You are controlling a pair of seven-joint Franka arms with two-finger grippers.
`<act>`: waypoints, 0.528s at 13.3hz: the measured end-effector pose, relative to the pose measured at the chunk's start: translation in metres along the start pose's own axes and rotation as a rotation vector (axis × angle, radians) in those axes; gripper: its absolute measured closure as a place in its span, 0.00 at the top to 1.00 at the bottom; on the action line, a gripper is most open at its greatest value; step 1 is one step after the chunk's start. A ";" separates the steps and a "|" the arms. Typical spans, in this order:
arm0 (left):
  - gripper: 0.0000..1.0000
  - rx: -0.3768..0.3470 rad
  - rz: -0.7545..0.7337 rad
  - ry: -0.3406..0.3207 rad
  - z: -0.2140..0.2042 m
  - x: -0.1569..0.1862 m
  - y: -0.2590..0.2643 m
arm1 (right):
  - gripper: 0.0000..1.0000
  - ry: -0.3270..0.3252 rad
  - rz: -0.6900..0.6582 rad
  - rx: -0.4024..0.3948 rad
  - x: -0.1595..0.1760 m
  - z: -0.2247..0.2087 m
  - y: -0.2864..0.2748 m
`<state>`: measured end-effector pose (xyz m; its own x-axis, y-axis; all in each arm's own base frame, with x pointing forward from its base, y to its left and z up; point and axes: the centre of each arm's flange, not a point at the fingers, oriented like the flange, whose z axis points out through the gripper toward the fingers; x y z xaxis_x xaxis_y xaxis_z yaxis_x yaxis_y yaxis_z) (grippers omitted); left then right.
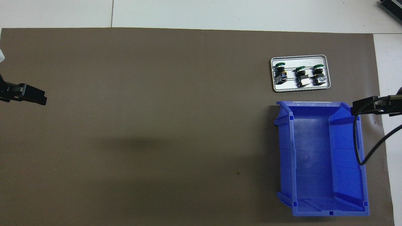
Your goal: Place and press button with both arms
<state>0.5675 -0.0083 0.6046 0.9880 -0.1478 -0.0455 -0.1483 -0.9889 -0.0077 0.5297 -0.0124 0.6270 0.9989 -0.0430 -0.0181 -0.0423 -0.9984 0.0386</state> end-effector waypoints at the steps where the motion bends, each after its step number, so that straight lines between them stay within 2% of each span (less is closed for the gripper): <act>1: 1.00 0.000 0.000 0.000 0.000 0.000 0.000 | 1.00 0.000 0.000 0.000 0.000 0.000 0.000; 7: 1.00 0.000 0.000 0.000 0.000 0.000 0.000 | 1.00 0.000 -0.002 0.000 0.000 0.000 -0.001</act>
<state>0.5675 -0.0083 0.6046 0.9880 -0.1478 -0.0455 -0.1483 -0.9889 -0.0077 0.5297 -0.0112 0.6269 0.9990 -0.0409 -0.0183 -0.0401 -0.9984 0.0386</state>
